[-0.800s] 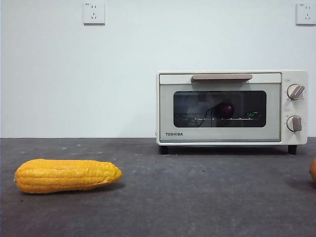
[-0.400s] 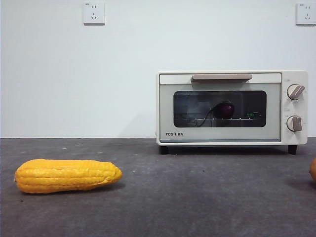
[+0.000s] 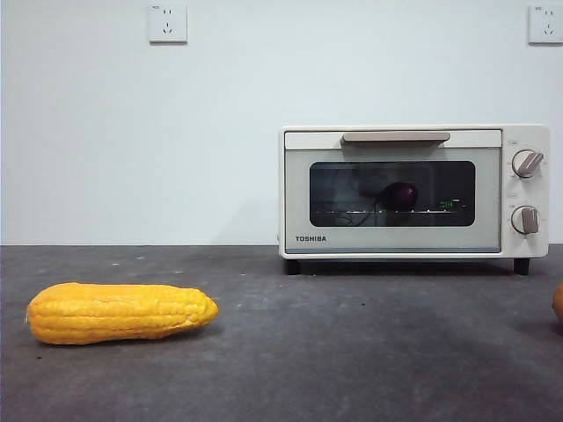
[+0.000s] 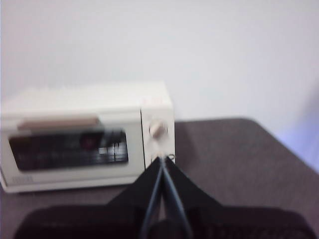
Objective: Take the eggplant from the table,put the eggplant in the oven
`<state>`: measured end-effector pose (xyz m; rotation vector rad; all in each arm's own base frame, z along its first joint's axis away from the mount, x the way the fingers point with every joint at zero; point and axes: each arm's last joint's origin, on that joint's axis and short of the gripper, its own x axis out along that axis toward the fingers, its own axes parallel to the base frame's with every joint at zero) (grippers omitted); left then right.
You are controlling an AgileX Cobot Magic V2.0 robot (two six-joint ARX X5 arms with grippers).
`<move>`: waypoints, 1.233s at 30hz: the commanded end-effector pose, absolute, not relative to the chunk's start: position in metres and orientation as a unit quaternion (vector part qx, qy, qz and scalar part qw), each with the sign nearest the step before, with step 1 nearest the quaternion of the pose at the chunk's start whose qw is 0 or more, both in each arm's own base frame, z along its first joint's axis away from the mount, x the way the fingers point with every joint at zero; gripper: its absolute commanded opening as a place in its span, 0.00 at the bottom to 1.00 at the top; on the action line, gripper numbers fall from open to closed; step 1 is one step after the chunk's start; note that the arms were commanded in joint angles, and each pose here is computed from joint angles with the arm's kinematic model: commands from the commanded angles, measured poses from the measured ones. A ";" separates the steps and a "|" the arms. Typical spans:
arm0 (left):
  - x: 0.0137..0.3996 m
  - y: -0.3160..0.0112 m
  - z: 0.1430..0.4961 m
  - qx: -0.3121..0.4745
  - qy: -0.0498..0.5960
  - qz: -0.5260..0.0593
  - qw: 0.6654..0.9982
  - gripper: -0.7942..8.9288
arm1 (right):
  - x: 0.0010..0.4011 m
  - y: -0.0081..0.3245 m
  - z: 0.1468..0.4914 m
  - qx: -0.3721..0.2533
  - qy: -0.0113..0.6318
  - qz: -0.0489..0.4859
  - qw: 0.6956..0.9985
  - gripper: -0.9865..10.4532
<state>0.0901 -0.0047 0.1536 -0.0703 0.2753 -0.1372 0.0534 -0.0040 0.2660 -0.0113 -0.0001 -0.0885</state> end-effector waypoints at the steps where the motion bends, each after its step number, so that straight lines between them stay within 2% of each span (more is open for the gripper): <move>1: 0.091 -0.004 0.152 -0.037 0.138 -0.067 0.988 0.08 | 0.064 -0.005 0.238 0.001 0.023 -0.045 0.999 0.09; 10: 0.091 -0.004 0.151 -0.037 0.139 -0.066 0.987 0.08 | 0.084 -0.006 0.183 0.015 0.095 -0.048 0.994 0.09; 22: 0.091 -0.004 0.151 -0.037 0.140 -0.066 0.987 0.08 | 0.090 -0.006 0.153 0.015 0.138 -0.048 0.989 0.09; 29: 0.091 -0.004 0.151 -0.037 0.140 -0.066 0.987 0.08 | 0.090 -0.006 0.153 0.014 0.134 -0.048 0.990 0.09; 32: 0.091 -0.004 0.151 -0.037 0.140 -0.066 0.987 0.08 | 0.095 -0.007 0.151 0.015 0.092 -0.047 0.995 0.09; 37: 0.091 -0.004 0.151 -0.037 0.140 -0.066 0.987 0.08 | 0.096 -0.007 0.150 0.011 0.089 -0.055 0.994 0.09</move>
